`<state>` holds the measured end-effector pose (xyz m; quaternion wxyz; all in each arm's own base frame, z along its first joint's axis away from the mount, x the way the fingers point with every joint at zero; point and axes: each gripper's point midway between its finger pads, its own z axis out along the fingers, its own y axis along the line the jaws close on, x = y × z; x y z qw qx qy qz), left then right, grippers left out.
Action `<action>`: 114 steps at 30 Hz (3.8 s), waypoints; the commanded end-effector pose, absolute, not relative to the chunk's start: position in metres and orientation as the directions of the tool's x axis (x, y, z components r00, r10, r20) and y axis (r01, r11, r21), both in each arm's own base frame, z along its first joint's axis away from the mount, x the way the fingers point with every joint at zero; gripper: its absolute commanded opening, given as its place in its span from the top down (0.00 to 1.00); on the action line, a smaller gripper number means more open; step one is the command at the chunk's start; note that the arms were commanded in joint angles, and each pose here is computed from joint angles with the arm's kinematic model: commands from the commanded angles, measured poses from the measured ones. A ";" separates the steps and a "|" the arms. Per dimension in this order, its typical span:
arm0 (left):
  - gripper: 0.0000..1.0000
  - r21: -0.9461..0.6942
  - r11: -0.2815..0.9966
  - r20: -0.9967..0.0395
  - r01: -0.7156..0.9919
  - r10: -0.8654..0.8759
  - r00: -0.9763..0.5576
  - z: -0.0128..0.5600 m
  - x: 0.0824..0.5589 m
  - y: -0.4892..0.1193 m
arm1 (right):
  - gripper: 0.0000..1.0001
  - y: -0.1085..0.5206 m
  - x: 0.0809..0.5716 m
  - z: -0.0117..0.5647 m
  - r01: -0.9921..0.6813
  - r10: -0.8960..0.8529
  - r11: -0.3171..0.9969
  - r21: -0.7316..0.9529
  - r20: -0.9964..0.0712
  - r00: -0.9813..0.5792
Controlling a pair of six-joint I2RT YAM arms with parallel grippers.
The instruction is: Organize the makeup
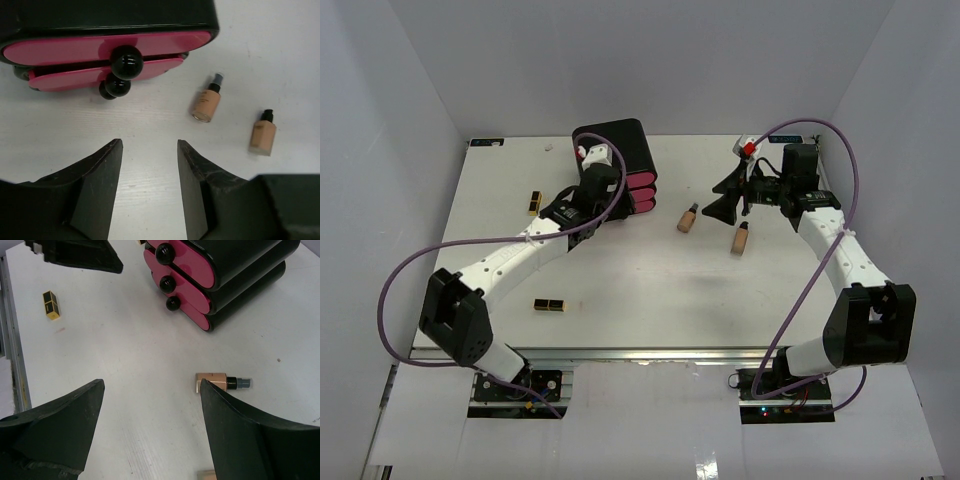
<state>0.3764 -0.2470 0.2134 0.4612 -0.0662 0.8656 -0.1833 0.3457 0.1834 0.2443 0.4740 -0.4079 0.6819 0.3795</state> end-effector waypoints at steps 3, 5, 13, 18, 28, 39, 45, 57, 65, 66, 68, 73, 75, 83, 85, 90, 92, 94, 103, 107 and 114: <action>0.44 -0.303 0.951 -0.834 -0.051 -0.291 -0.469 0.206 0.415 -0.242 | 0.16 0.177 0.341 0.253 -0.915 -0.177 0.385 0.120 -0.964 -0.201; 0.44 -0.278 0.959 -0.834 -0.055 -0.269 -0.482 0.193 0.420 -0.245 | 0.16 0.176 0.341 0.252 -0.914 -0.177 0.387 0.122 -0.963 -0.203; 0.43 -0.231 0.972 -0.843 -0.053 -0.227 -0.487 0.168 0.439 -0.255 | 0.16 0.170 0.346 0.247 -0.904 -0.179 0.408 0.126 -0.960 -0.215; 0.44 -0.206 0.977 -0.847 -0.046 -0.202 -0.492 0.158 0.452 -0.262 | 0.16 0.167 0.353 0.247 -0.899 -0.174 0.418 0.132 -0.959 -0.222; 0.50 -0.151 0.986 -0.853 -0.076 -0.169 -0.494 0.145 0.461 -0.255 | 0.16 0.160 0.362 0.249 -0.889 -0.165 0.438 0.135 -0.960 -0.227; 0.51 -0.177 0.979 -0.851 -0.105 -0.206 -0.482 0.153 0.451 -0.250 | 0.16 0.159 0.367 0.250 -0.885 -0.159 0.444 0.143 -0.959 -0.235; 0.47 -0.166 0.979 -0.857 -0.117 -0.202 -0.473 0.155 0.444 -0.252 | 0.16 0.159 0.369 0.251 -0.884 -0.158 0.445 0.143 -0.959 -0.235; 0.41 -0.133 0.978 -0.864 -0.163 -0.195 -0.465 0.148 0.438 -0.246 | 0.16 0.159 0.373 0.259 -0.885 -0.155 0.447 0.133 -0.962 -0.223; 0.42 -0.087 0.980 -0.875 -0.178 -0.160 -0.457 0.143 0.460 -0.241 | 0.16 0.151 0.373 0.265 -0.880 -0.155 0.462 0.108 -0.968 -0.200; 0.42 -0.086 0.981 -0.875 -0.176 -0.159 -0.457 0.144 0.462 -0.240 | 0.16 0.151 0.373 0.265 -0.881 -0.154 0.461 0.109 -0.968 -0.200; 0.44 -0.080 0.982 -0.874 -0.171 -0.151 -0.461 0.143 0.466 -0.239 | 0.16 0.151 0.372 0.266 -0.882 -0.153 0.458 0.107 -0.968 -0.197; 0.45 -0.065 0.987 -0.874 -0.148 -0.128 -0.469 0.141 0.474 -0.241 | 0.16 0.140 0.377 0.270 -0.870 -0.145 0.483 0.102 -0.970 -0.194; 0.47 -0.069 0.988 -0.872 -0.141 -0.128 -0.473 0.141 0.476 -0.243 | 0.16 0.140 0.377 0.271 -0.870 -0.145 0.483 0.101 -0.971 -0.193; 0.63 -0.083 0.989 -0.866 -0.126 -0.134 -0.482 0.139 0.480 -0.246 | 0.16 0.137 0.376 0.272 -0.867 -0.144 0.489 0.096 -0.972 -0.188; 0.65 -0.095 0.988 -0.863 -0.122 -0.143 -0.485 0.140 0.477 -0.246 | 0.16 0.136 0.376 0.273 -0.866 -0.143 0.490 0.096 -0.972 -0.188; 0.77 -0.148 0.982 -0.846 -0.117 -0.187 -0.499 0.142 0.457 -0.247 | 0.16 0.136 0.373 0.273 -0.867 -0.144 0.490 0.092 -0.972 -0.185; 0.79 -0.161 0.982 -0.844 -0.101 -0.190 -0.502 0.144 0.449 -0.253 | 0.16 0.136 0.372 0.272 -0.866 -0.145 0.491 0.091 -0.972 -0.185; 0.80 -0.176 0.981 -0.842 -0.077 -0.190 -0.505 0.149 0.433 -0.261 | 0.16 0.136 0.370 0.270 -0.866 -0.147 0.491 0.091 -0.972 -0.185; 0.81 -0.242 0.969 -0.804 -0.044 -0.226 -0.549 0.140 0.367 -0.272 | 0.16 0.136 0.361 0.263 -0.867 -0.148 0.488 0.098 -0.970 -0.193; 0.80 -0.247 0.967 -0.790 -0.064 -0.239 -0.565 0.132 0.358 -0.269 | 0.16 0.136 0.357 0.260 -0.869 -0.147 0.484 0.104 -0.969 -0.198; 0.70 -0.258 0.964 -0.791 -0.061 -0.247 -0.559 0.139 0.356 -0.268 | 0.16 0.138 0.350 0.253 -0.870 -0.144 0.476 0.124 -0.966 -0.217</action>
